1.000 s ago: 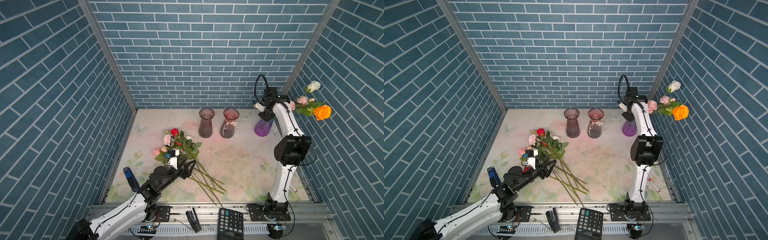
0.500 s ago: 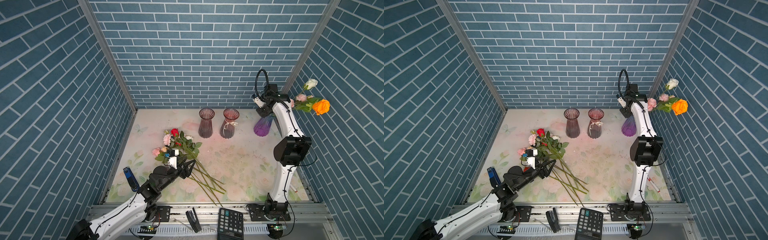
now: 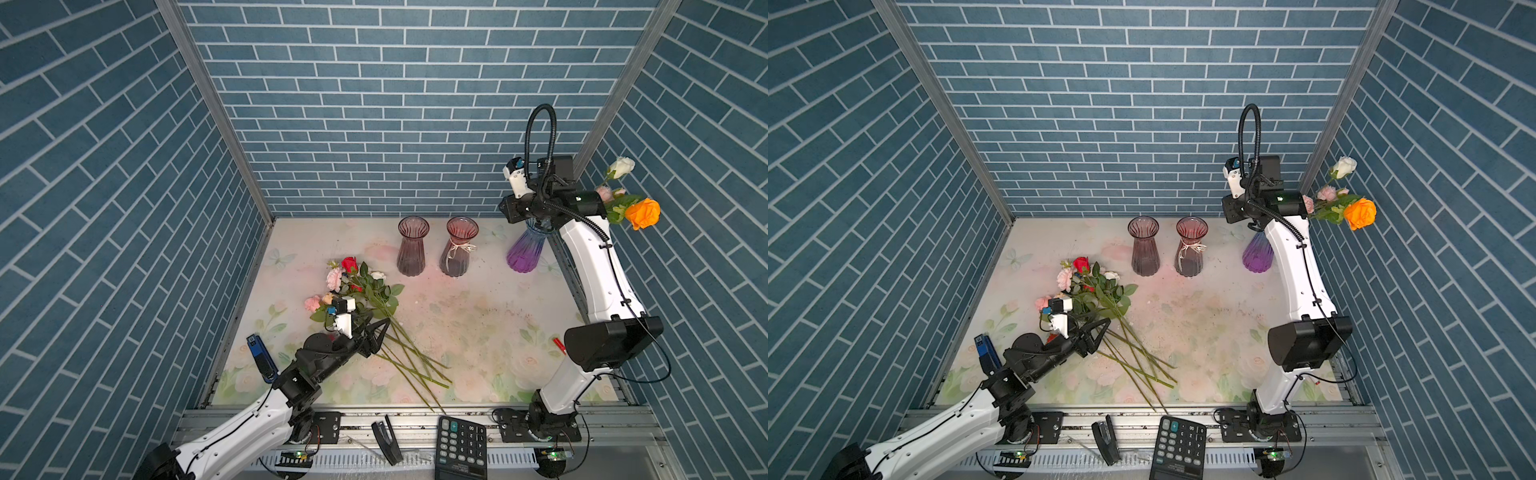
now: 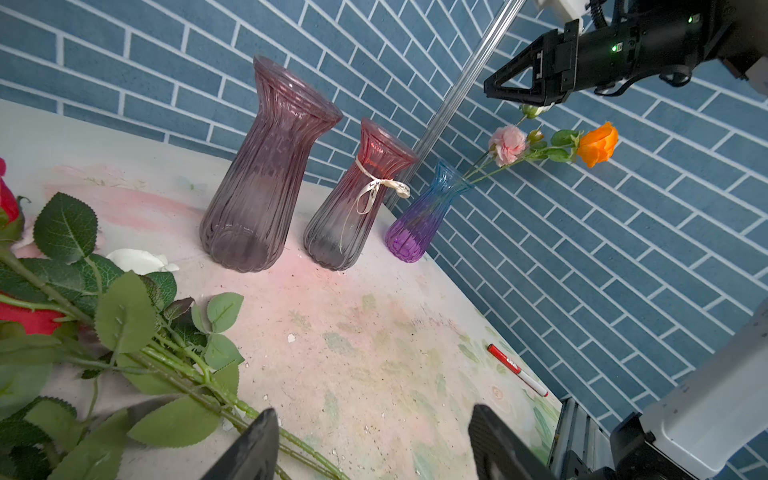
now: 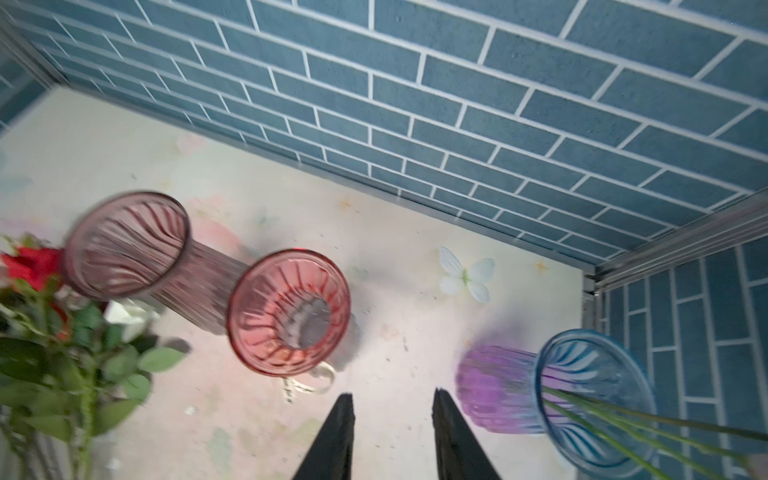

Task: Arrange the flowers into the vase
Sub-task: 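Grip the pink ribbon-tied vase rim with the right gripper and drag it nearer the robot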

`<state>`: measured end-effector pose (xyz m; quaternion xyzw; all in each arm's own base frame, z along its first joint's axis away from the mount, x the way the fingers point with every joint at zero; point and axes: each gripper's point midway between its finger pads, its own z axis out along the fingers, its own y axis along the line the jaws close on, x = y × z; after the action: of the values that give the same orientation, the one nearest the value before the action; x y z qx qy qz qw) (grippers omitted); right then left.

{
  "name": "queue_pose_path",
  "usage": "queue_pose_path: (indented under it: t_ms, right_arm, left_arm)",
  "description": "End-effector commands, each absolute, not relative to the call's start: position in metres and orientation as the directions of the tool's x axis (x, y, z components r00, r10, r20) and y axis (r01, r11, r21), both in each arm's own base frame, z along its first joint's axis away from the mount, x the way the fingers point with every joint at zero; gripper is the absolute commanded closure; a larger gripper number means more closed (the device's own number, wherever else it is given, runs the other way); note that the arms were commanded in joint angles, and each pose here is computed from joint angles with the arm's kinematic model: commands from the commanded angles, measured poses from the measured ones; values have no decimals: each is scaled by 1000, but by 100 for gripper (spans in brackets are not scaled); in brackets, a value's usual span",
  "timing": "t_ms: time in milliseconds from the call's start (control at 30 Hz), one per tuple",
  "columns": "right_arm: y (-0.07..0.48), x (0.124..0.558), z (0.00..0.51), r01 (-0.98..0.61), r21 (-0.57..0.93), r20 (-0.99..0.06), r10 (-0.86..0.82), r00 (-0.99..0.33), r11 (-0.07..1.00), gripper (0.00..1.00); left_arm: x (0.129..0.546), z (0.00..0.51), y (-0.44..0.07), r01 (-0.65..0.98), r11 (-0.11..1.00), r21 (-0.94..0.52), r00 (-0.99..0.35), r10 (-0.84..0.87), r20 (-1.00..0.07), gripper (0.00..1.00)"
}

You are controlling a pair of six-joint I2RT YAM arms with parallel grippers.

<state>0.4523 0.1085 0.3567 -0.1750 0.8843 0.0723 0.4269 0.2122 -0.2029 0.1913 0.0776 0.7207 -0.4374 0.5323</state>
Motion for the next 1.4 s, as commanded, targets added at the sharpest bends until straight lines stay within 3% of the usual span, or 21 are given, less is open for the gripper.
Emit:
queue_pose_path:
  t_ms: [0,167,367,933,1200,1367]
  right_arm:
    - [118,455,339,-234,269,-711,29,-702,934,68]
    - [130,458,305,-176,371,-556,67,-828,912,68]
    - [155,469,285,-192,488,-495,89,-864,851,68]
    - [157,477,217,-132,412,-384,40,-923,901,70]
    - [159,465,201,-125,409,-374,41,-926,904,87]
    - [156,447,218,-125,420,-408,64,-911,899,100]
  left_arm:
    - [212,192,-196,565,615,-550,-410,-370,-834,26]
    - [208,192,-184,532,629,-566,-406,-397,-823,27]
    - [204,192,-170,517,634,-576,-367,-444,-818,27]
    - [209,191,-172,511,641,-573,-368,-440,-819,28]
    - [208,190,-171,507,643,-574,-368,-441,-819,28]
    - [208,191,-171,509,642,-574,-368,-440,-819,28]
